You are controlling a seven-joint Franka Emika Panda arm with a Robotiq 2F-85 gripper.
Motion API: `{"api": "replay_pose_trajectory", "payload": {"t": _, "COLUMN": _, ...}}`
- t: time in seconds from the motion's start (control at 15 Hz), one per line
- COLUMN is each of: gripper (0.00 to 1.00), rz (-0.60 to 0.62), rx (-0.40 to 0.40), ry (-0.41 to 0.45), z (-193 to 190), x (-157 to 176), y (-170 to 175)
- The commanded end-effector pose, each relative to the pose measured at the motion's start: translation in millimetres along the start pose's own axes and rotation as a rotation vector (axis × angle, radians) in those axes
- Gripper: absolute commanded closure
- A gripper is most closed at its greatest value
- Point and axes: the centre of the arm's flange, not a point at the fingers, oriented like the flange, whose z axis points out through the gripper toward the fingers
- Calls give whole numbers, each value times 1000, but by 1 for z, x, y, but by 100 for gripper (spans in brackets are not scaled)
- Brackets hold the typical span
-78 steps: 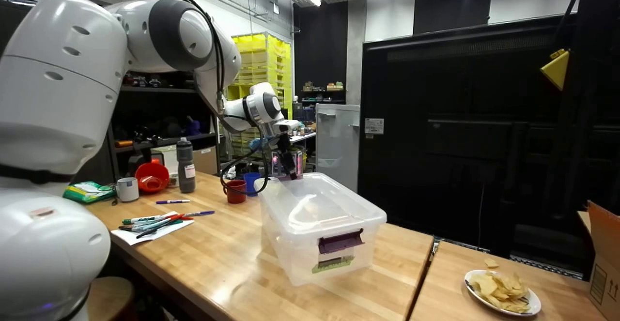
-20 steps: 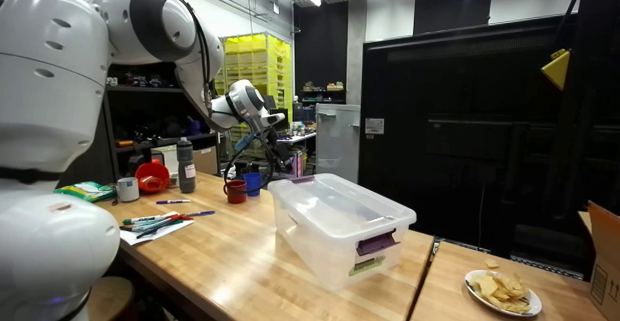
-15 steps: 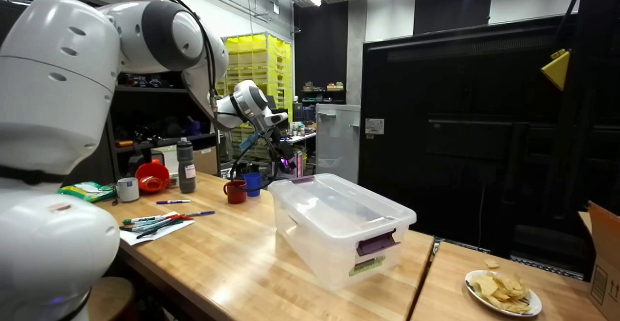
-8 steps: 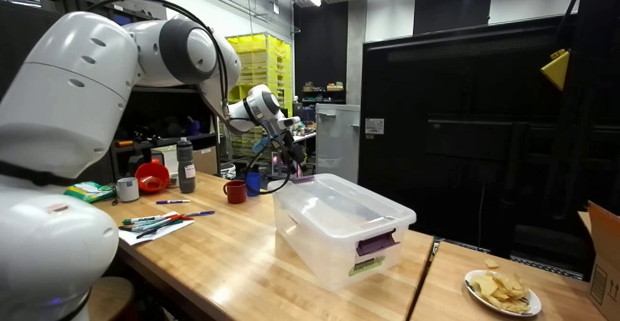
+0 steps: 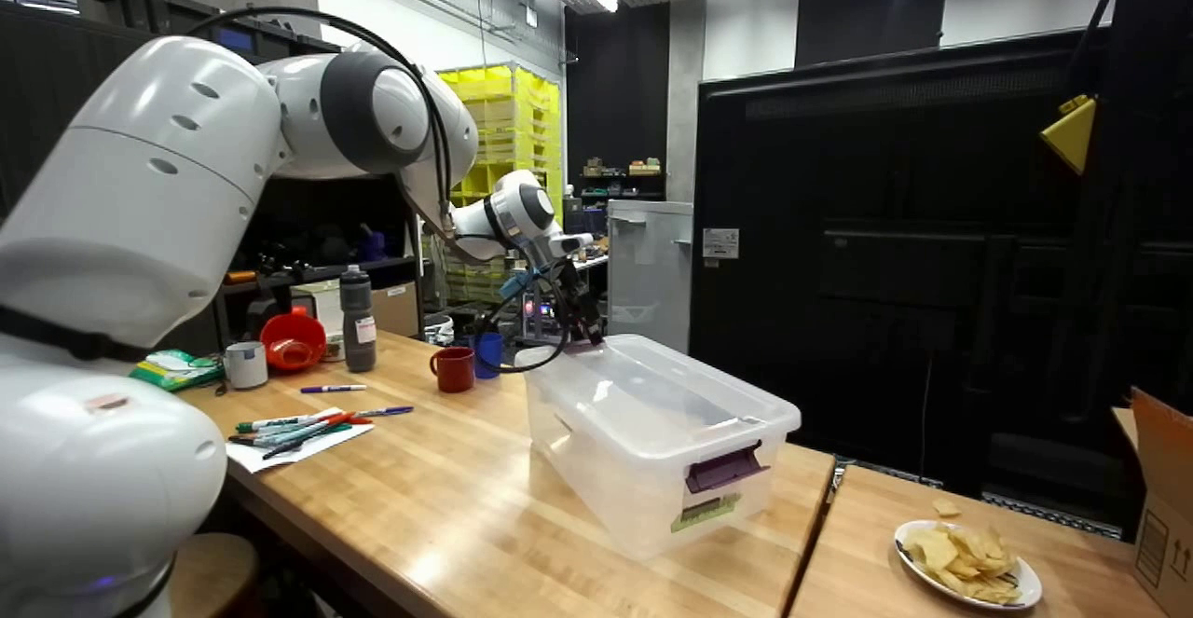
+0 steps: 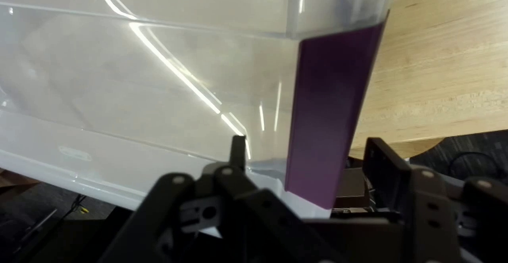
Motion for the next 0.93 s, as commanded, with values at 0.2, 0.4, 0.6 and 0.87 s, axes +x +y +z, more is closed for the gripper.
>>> {"api": "replay_pose_trajectory", "payload": {"t": 0.2, "gripper": 79, "rz": -8, "rx": -13, "ry": -14, "z": 1, "x": 3, "y": -5}}
{"api": "replay_pose_trajectory", "payload": {"t": 0.4, "gripper": 84, "rz": 9, "rx": -43, "ry": 18, "z": -3, "x": -3, "y": -5}}
{"api": "replay_pose_trajectory", "payload": {"t": 0.6, "gripper": 84, "rz": 91, "rx": -127, "ry": 165, "z": -16, "x": -25, "y": -3}}
{"api": "replay_pose_trajectory", "payload": {"t": 0.87, "gripper": 84, "rz": 163, "rx": -200, "ry": 367, "z": -41, "x": -68, "y": -10}}
